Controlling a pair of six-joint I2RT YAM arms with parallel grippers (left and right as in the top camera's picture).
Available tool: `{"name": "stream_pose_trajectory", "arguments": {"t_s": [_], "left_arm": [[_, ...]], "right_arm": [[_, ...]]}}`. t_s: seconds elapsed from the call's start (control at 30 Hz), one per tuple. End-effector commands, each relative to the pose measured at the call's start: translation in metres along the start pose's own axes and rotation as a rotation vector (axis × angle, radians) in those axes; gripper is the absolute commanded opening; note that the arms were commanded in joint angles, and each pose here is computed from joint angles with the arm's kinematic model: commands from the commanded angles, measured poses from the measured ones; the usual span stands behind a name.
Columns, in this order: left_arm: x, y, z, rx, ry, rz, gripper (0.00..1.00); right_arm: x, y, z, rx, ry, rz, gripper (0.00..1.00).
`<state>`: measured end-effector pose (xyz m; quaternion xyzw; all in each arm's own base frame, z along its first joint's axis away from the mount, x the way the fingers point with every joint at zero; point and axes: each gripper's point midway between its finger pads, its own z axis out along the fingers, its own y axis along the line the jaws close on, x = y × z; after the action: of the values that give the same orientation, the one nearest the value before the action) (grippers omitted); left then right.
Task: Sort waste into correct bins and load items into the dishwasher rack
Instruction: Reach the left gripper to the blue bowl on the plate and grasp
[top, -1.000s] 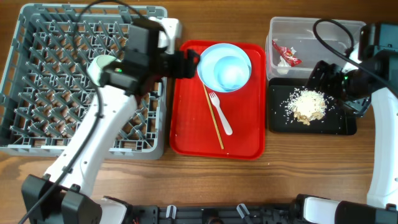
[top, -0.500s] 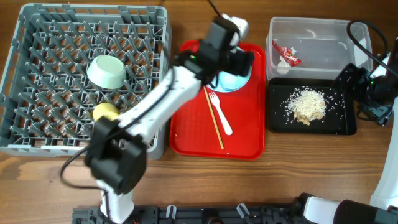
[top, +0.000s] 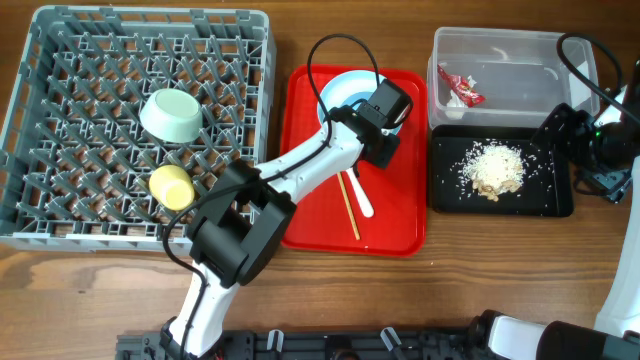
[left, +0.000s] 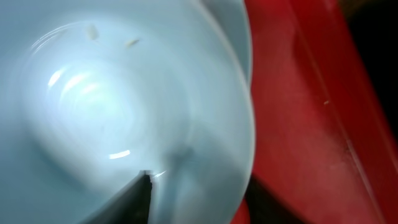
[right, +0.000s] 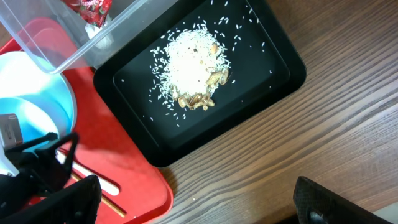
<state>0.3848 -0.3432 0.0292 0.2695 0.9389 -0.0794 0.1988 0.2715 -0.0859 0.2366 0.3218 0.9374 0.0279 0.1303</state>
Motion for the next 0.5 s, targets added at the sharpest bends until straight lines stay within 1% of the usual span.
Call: {"name": "stream_pose_trajectory", "arguments": {"t_s": [0.0, 0.03, 0.13, 0.2, 0.27, 0.37, 0.47], "left_arm": [[0.001, 0.011, 0.004, -0.048, 0.007, -0.004, 0.23], [0.002, 0.011, 0.004, -0.048, 0.011, -0.003, 0.18], [0.005, 0.011, 0.004, -0.050, 0.021, -0.002, 0.15], [0.008, 0.012, 0.003, -0.052, 0.034, -0.002, 0.09], [0.012, 0.012, 0.000, -0.056, 0.054, -0.001, 0.06], [0.014, 0.013, -0.002, -0.057, 0.063, 0.000, 0.04], [0.013, 0.013, -0.003, -0.057, 0.059, -0.001, 0.04]], "right_arm": [[-0.001, -0.002, -0.008, 0.005, -0.030, -0.015, 1.00], [-0.001, -0.002, -0.008, 0.005, -0.029, -0.015, 1.00], [0.000, -0.002, -0.008, 0.005, -0.028, -0.014, 1.00], [0.000, -0.002, -0.008, 0.006, -0.028, -0.015, 1.00], [0.000, -0.002, -0.008, 0.006, -0.028, -0.015, 1.00], [0.000, -0.002, -0.008, 0.005, -0.028, -0.015, 1.00], [0.000, -0.002, -0.008, 0.006, -0.028, -0.015, 1.00]]}}
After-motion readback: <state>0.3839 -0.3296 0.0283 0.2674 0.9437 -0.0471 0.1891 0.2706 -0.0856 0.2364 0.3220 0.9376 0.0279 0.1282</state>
